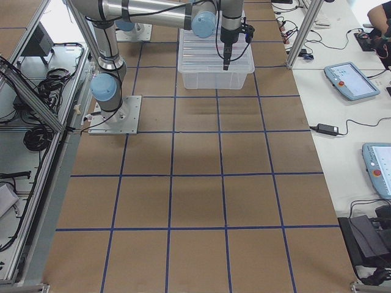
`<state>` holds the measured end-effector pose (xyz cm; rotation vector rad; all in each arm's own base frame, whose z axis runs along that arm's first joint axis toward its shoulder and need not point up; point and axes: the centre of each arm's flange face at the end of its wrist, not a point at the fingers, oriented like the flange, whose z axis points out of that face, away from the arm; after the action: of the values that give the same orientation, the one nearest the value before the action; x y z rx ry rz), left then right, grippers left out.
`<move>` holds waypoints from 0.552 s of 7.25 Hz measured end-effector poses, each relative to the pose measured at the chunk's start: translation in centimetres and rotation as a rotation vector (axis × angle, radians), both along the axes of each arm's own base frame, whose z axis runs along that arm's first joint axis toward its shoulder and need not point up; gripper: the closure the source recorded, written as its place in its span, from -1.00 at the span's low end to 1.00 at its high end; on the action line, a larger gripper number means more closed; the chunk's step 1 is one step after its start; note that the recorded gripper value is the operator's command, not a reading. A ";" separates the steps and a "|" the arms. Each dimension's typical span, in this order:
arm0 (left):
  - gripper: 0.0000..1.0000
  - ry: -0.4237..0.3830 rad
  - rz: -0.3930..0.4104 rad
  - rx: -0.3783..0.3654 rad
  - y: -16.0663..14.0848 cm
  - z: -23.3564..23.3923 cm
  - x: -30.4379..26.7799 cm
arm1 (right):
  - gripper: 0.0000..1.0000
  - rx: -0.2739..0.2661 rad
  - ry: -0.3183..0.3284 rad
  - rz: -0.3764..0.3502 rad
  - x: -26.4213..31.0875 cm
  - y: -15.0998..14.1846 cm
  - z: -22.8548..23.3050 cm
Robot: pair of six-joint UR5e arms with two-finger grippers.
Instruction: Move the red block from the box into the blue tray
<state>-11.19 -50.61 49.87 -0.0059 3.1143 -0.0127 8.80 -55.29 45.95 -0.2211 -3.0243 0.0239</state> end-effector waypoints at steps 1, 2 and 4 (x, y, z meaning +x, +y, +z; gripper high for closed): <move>-1.00 0.000 -0.001 -0.004 0.2 0.2 0.0 | -1.00 0.027 -0.023 -0.002 0.4 1.7 1.2; -1.00 0.000 -0.001 -0.006 0.2 0.3 -0.1 | -1.00 0.042 -0.064 -0.005 0.9 2.8 2.1; -1.00 0.001 -0.001 0.001 0.4 0.2 -0.1 | -1.00 0.045 -0.103 -0.013 1.6 4.9 3.7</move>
<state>-11.28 -50.21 50.10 -0.0044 3.1151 -0.0111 10.43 -50.40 49.62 -0.2452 -3.1215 -0.0576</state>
